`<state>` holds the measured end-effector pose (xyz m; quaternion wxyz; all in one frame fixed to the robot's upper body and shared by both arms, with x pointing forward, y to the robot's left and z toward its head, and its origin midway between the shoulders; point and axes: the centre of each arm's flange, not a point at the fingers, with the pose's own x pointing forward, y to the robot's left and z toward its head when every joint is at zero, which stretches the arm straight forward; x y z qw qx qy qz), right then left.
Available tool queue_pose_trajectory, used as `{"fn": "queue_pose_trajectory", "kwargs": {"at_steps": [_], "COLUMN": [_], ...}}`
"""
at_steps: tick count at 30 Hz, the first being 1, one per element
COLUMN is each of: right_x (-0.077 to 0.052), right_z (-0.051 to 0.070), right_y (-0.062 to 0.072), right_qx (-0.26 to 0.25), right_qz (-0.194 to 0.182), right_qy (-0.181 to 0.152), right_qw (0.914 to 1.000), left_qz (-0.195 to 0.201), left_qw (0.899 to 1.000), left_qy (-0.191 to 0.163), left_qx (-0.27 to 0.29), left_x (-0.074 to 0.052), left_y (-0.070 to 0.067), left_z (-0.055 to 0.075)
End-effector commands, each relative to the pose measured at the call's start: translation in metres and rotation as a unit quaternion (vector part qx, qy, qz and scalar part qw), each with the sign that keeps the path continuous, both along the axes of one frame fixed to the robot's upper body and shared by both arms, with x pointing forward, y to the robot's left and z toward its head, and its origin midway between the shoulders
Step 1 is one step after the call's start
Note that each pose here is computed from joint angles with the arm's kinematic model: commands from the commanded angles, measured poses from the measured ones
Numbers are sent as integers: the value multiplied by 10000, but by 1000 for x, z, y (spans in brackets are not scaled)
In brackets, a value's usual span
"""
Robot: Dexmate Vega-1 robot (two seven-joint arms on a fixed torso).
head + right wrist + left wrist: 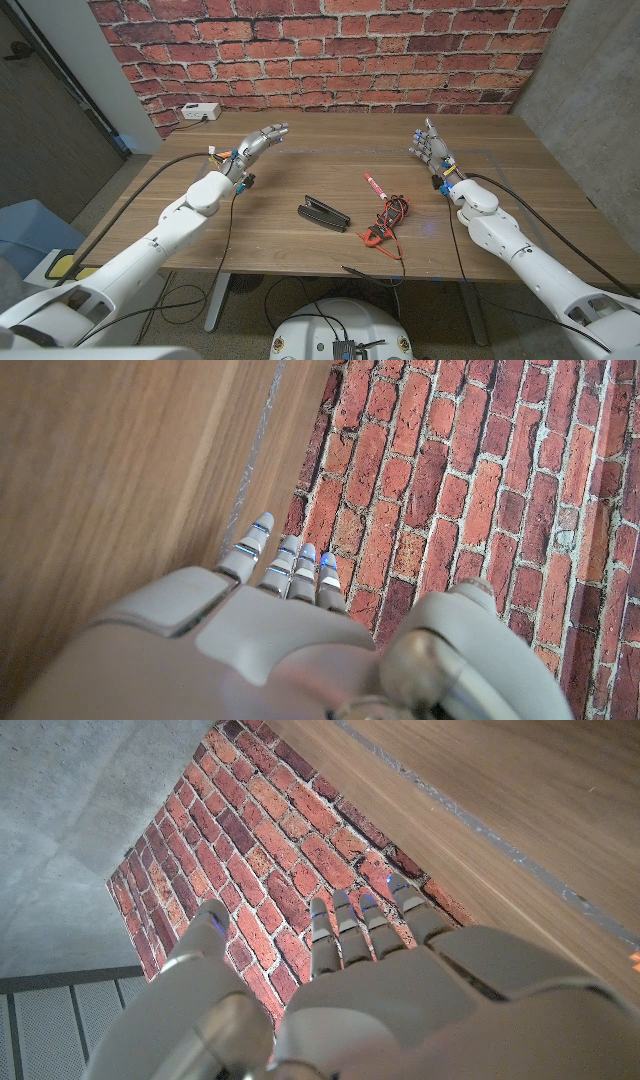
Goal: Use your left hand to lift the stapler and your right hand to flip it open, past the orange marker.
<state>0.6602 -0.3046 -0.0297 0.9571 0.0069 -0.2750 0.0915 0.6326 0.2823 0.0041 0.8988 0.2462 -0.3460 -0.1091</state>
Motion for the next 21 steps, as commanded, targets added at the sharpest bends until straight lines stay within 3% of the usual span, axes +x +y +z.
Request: {"fn": "queue_pose_trajectory", "kwargs": {"at_steps": [1,21], "right_x": [5,10], "right_z": [1,4], "right_y": [-3,-5], "right_qx": [-61,-218], "right_qz": [4,-83], "right_qy": [30,23], "right_qw": [10000,9997], "left_qz": [120,322], "left_qw": [9989,9927], "left_qy": [-161,-313], "left_qx": [434,1123], "left_x": [-2,-8], "left_y": [-11,-25], "left_z": [3,11]}}
